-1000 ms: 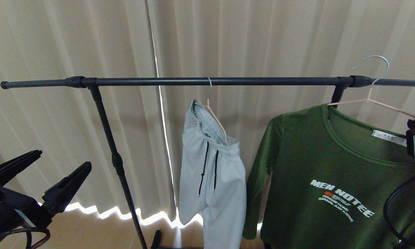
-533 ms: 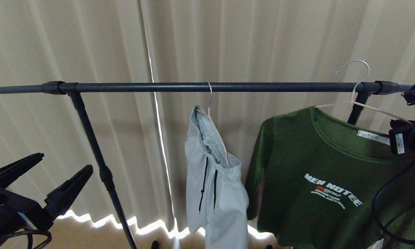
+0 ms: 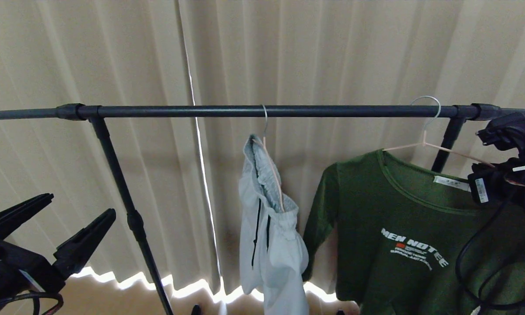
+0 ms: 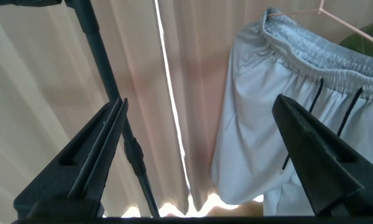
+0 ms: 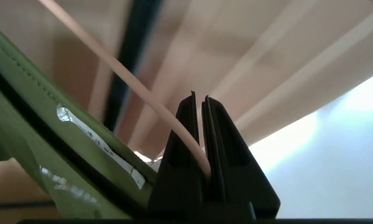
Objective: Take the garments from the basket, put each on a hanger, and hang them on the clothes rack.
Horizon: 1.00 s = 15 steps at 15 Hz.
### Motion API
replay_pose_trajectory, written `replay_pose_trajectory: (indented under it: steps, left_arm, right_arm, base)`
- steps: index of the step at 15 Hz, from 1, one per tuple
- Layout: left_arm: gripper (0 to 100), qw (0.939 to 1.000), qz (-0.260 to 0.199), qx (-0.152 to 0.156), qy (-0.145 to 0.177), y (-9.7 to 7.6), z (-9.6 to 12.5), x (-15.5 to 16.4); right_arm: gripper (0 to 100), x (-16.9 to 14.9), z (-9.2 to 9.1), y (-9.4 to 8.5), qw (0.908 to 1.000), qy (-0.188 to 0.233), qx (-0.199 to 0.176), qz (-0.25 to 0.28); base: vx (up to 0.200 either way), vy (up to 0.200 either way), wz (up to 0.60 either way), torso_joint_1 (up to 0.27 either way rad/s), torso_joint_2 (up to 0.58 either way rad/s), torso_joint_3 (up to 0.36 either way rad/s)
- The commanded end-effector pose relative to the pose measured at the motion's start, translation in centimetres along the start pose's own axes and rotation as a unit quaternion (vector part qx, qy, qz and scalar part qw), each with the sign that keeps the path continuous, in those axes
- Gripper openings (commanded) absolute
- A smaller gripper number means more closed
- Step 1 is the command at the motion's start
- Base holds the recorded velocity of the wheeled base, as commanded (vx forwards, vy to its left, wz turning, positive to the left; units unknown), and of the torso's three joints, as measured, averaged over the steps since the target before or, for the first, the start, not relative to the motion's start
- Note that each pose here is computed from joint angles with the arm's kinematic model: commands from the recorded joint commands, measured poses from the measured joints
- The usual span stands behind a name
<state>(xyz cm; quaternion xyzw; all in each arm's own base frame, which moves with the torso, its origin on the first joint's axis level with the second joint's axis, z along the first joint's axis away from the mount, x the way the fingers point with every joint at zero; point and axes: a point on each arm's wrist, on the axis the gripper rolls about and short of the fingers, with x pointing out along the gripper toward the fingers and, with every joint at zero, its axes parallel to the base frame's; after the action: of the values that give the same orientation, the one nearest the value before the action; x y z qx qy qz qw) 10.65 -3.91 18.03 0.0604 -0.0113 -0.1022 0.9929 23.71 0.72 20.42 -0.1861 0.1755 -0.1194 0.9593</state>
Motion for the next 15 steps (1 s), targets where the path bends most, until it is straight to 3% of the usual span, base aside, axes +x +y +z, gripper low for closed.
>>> replay_pose_trajectory:
  steps: [1, 4, 11, 12, 15]
  left_arm:
    - [100, 1.0, 0.0, 0.0, 0.001, 0.0, -0.1, 0.0]
    - [100, 1.0, 0.0, 0.0, 0.003, 0.0, -0.1, 0.0]
    - [100, 1.0, 0.0, 0.001, 0.003, 0.0, -0.2, 0.0]
    - [100, 1.0, 0.0, 0.001, 0.003, 0.0, -0.2, 0.0]
    - [100, 1.0, 0.0, 0.001, 0.004, 0.0, -0.2, 0.0]
  right_arm:
    - [0, -0.2, 0.0, 0.8, 0.9999, -0.001, -0.007, 0.012]
    - [0, -0.4, -0.2, 2.1, 0.9992, -0.002, -0.016, 0.038]
    - [0, -0.7, -0.5, 2.9, 0.9981, -0.001, -0.024, 0.056]
    - [100, -0.7, -0.5, 2.9, 0.9981, -0.001, -0.024, 0.056]
    - [100, -0.9, -0.2, 3.3, 0.9975, -0.007, -0.019, 0.068]
  base:
    - [0.0, 0.0, 0.0, 0.0, 0.0, 0.0]
    - [0.0, 0.0, 0.0, 0.0, 0.0, 0.0]
    - [0.0, 0.0, 0.0, 0.0, 0.0, 0.0]
    - [0.0, 0.0, 0.0, 0.0, 0.0, 0.0]
    - [0.0, 0.0, 0.0, 0.0, 0.0, 0.0]
